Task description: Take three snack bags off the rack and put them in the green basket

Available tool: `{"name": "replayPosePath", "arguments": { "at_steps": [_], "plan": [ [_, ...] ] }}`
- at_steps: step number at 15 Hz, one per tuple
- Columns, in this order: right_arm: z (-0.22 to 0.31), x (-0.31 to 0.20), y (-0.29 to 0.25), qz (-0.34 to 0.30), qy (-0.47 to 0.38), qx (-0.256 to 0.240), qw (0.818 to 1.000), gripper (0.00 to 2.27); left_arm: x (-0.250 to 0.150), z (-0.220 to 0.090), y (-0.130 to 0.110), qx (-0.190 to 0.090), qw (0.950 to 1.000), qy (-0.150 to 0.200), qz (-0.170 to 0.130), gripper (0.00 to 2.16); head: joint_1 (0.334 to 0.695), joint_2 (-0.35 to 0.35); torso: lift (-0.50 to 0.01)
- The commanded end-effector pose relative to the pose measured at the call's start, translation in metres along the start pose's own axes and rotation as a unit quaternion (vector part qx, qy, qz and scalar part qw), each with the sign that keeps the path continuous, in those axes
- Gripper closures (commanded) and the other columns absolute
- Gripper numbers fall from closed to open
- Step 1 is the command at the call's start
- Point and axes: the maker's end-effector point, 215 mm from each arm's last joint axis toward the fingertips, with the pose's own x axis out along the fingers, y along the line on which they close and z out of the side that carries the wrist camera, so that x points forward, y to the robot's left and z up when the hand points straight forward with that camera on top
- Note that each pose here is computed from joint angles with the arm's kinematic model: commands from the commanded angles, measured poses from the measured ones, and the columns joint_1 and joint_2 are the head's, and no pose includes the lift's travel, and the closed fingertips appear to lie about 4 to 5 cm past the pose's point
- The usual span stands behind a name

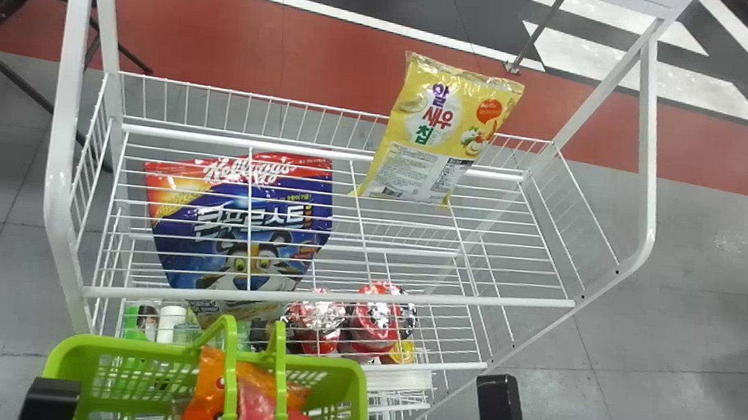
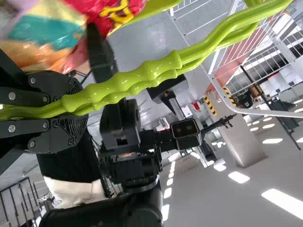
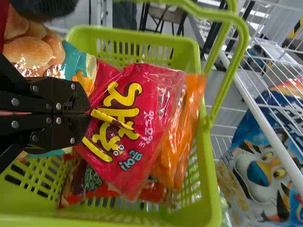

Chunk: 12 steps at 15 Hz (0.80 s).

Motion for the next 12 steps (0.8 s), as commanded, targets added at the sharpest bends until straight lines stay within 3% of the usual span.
{"name": "replayPosePath", "arguments": {
  "at_steps": [1, 2, 3, 4, 5, 10, 12],
  "plan": [
    [0.027, 0.003, -0.016, -0.031, -0.044, -0.04, 0.998, 2.23, 0.0, 0.0, 0.0, 0.0, 1.0, 0.0, -0.001, 1.16, 0.695, -0.35, -0.022],
    [0.036, 0.001, -0.022, -0.044, -0.056, -0.05, 0.996, 1.9, 0.0, 0.001, 0.0, 0.001, 1.0, -0.001, -0.001, 1.16, 0.695, -0.35, -0.022],
    [0.044, 0.0, -0.026, -0.054, -0.068, -0.063, 0.994, 1.4, 0.0, 0.0, 0.0, 0.0, 1.0, 0.0, -0.001, 1.16, 0.695, -0.35, -0.022],
    [0.05, -0.001, -0.028, -0.061, -0.077, -0.073, 0.992, 0.57, 0.0, 0.001, 0.0, 0.001, 1.0, -0.001, -0.001, 1.16, 0.695, -0.35, -0.022],
    [0.052, -0.002, -0.026, -0.061, -0.08, -0.077, 0.992, 0.0, -0.001, 0.001, 0.0, 0.001, 1.0, -0.001, 0.0, 1.16, 0.695, -0.35, -0.022],
    [0.052, -0.01, 0.001, -0.023, -0.077, -0.084, 0.993, 0.05, -0.001, 0.0, 0.0, 0.0, 1.0, 0.0, 0.0, 1.16, 0.695, -0.35, -0.022],
    [0.086, -0.023, 0.011, -0.025, -0.129, -0.117, 0.984, 0.05, -0.001, 0.0, 0.001, 0.0, 1.0, 0.0, 0.001, 1.16, 0.695, -0.35, -0.022]
  ]
}}
